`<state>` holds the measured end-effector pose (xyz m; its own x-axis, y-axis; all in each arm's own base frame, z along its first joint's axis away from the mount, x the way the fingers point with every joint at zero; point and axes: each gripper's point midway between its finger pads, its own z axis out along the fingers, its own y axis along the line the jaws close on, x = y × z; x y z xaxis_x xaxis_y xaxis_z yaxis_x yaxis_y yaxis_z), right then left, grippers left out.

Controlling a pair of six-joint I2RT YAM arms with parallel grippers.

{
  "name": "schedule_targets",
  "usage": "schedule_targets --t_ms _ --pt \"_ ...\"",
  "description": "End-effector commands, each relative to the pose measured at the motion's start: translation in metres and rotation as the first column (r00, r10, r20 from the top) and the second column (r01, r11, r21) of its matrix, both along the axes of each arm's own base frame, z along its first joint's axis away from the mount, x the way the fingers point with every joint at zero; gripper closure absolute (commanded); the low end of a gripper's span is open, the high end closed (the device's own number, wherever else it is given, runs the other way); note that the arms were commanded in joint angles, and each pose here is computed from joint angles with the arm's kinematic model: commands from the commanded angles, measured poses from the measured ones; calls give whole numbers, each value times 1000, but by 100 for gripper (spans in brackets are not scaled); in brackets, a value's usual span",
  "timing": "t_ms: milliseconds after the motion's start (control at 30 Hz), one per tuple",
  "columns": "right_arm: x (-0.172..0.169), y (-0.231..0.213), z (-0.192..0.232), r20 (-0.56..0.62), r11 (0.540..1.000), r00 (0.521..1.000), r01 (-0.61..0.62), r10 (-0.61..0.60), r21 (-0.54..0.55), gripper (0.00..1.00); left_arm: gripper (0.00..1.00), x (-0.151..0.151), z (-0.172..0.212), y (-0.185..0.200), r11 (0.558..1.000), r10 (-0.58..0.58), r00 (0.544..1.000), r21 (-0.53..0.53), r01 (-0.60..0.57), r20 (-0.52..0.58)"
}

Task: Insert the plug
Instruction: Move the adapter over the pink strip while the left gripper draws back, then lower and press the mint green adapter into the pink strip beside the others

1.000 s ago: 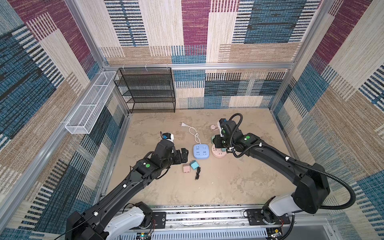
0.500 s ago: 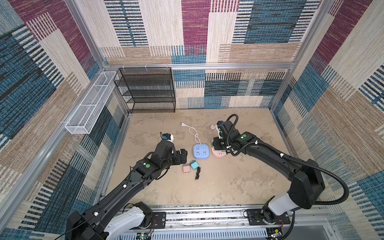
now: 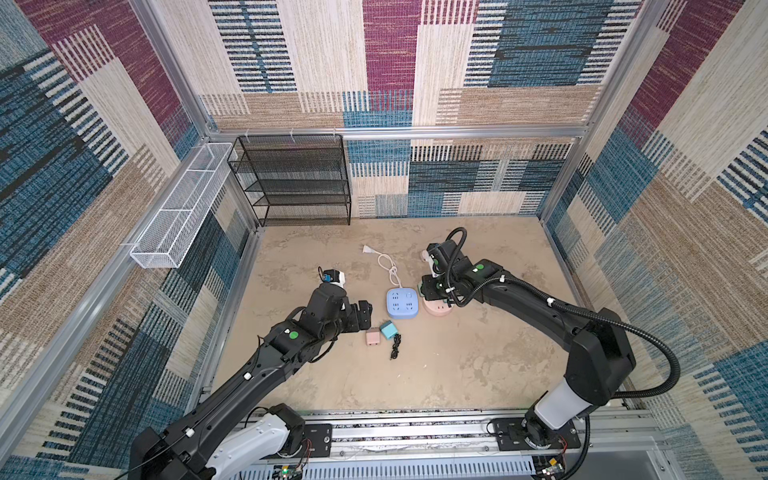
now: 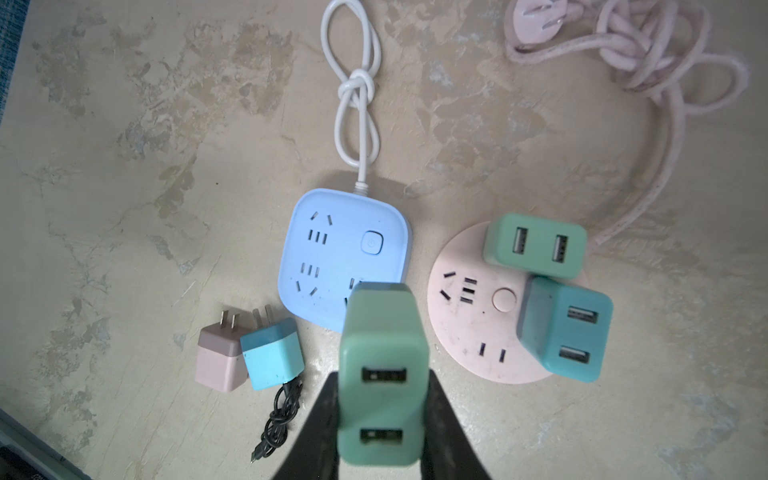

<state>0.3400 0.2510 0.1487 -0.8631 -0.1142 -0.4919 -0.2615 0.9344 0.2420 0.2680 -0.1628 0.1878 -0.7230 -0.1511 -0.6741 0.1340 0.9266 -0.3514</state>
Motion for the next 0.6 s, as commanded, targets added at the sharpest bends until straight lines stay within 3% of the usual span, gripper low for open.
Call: schedule_targets --t_ms 0,367,567 --pt "-1 3 -5 -23 1000 999 -26 25 -9 100 7 1 6 -2 1000 -21 1000 9 21 18" --pt "10 -17 -20 -40 988 999 14 -21 -156 100 9 1 -7 -4 1000 -10 1000 -12 10 -13" --pt "16 -32 -28 -49 984 996 65 -74 -167 100 10 1 -11 -9 1000 -23 999 -20 23 -29"
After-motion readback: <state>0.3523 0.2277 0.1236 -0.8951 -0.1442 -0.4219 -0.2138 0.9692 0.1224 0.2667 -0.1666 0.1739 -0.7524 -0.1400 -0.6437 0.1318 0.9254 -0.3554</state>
